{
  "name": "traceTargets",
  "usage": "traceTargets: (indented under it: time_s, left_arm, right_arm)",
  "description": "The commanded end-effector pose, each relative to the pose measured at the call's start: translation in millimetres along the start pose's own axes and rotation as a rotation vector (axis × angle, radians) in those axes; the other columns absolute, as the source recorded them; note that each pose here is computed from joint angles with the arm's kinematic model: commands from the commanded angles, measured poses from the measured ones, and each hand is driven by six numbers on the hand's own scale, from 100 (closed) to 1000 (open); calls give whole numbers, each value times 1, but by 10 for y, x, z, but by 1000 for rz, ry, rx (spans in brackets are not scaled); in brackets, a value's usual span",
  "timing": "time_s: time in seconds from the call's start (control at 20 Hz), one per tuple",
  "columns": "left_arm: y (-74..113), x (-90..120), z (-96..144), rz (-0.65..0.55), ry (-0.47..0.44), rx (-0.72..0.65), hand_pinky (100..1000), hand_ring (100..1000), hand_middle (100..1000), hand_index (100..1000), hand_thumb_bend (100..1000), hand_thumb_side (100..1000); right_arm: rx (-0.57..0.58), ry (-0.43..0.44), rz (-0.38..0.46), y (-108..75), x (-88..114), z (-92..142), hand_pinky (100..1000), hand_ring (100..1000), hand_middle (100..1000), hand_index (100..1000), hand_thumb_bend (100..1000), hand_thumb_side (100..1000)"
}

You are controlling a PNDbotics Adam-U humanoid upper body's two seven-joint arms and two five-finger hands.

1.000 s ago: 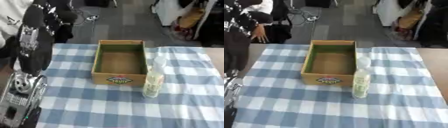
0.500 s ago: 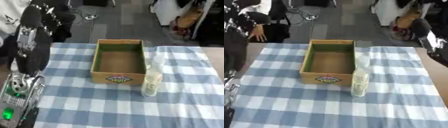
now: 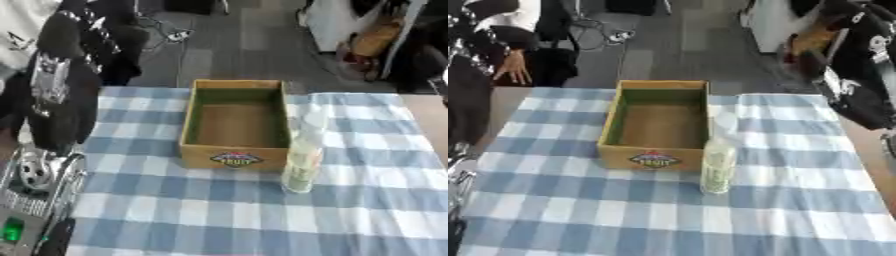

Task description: Pick up objects on the table and place them in the box.

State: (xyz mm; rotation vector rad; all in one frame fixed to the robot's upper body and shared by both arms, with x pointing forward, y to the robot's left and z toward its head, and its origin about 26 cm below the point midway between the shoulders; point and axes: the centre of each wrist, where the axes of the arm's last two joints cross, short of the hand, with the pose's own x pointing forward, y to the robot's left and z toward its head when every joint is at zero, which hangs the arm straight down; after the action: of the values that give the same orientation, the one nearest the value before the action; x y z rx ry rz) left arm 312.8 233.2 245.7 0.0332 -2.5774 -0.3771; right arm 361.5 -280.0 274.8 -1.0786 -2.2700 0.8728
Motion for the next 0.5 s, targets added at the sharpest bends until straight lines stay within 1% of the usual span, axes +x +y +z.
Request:
traceTargets:
  time_s: [0.05, 0.3, 0.4, 0.5]
  left_arm:
    - [22, 65, -46, -9, -30, -14, 713, 637, 798, 1000, 330, 943]
    - [18, 67, -50, -7, -32, -15, 714, 638, 799, 1000, 330, 942]
    - [15, 68, -55, -5, -34, -15, 714, 638, 799, 1000, 330, 942]
    - [12, 70, -59, -4, -36, -15, 714, 638, 799, 1000, 331, 942]
  right_arm:
    - [6, 15, 28, -19, -59, -86, 901, 722, 774, 924, 560, 1000]
    - [16, 52, 24, 59, -160, -148, 897, 716, 766, 927, 565, 1000]
    - [21, 67, 28, 86, -205, -174, 893, 710, 745, 915, 600, 1000]
    - [27, 78, 32, 116, -250, -189, 894, 709, 741, 924, 624, 1000]
